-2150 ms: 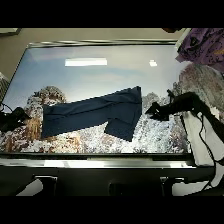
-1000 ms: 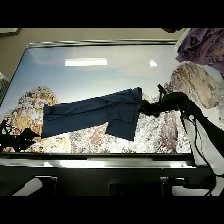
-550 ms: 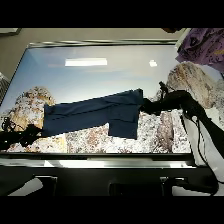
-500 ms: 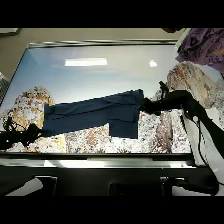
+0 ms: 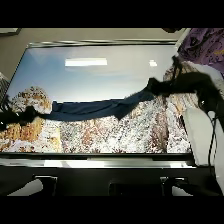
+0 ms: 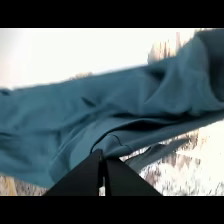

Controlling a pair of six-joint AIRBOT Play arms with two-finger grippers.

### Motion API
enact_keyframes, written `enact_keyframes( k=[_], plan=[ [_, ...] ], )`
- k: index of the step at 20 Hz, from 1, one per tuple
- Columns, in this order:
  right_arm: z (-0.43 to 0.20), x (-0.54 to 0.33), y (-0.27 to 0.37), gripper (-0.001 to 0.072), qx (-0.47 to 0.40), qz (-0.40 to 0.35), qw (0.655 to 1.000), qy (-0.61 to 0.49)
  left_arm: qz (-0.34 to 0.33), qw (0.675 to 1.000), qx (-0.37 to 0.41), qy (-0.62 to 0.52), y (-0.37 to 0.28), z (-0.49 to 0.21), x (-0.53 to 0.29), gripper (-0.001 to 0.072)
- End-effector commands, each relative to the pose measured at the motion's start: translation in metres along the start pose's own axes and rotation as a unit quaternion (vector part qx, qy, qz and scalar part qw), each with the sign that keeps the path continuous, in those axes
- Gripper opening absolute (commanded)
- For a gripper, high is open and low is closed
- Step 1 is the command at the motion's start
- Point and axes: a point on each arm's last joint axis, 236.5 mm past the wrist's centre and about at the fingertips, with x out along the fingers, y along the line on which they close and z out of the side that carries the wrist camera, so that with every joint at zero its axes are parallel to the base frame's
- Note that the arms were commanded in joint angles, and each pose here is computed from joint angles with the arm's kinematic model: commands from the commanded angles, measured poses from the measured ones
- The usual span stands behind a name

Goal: Fold the clothes and pants, and hang the long-sleeved shirts on hangers.

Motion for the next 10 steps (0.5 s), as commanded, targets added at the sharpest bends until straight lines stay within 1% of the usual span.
enact_keyframes(
  k=[1, 3, 5, 8, 10],
  plan=[
    [0.076, -0.072, 0.046, 0.0024, -0.064, -0.028, 0.992, -0.105, -0.071, 0.986, 0.103, -0.105, -0.129, 0.074, -0.079, 0.0012],
    [0.096, -0.126, 0.083, 0.0025, -0.109, -0.038, 0.983, -0.142, -0.085, 0.962, 0.162, -0.202, -0.199, 0.107, -0.160, 0.0012],
    [0.097, -0.181, 0.114, 0.0025, -0.149, -0.047, 0.973, -0.171, -0.072, 0.929, 0.204, -0.300, -0.248, 0.115, -0.248, 0.0012],
    [0.062, -0.262, 0.157, 0.0025, -0.196, -0.045, 0.956, -0.213, -0.029, 0.880, 0.229, -0.416, -0.281, 0.084, -0.356, 0.0012],
    [0.028, -0.311, 0.179, 0.0025, -0.220, -0.042, 0.944, -0.240, 0.006, 0.859, 0.235, -0.455, -0.281, 0.048, -0.399, 0.0012]
  ],
)
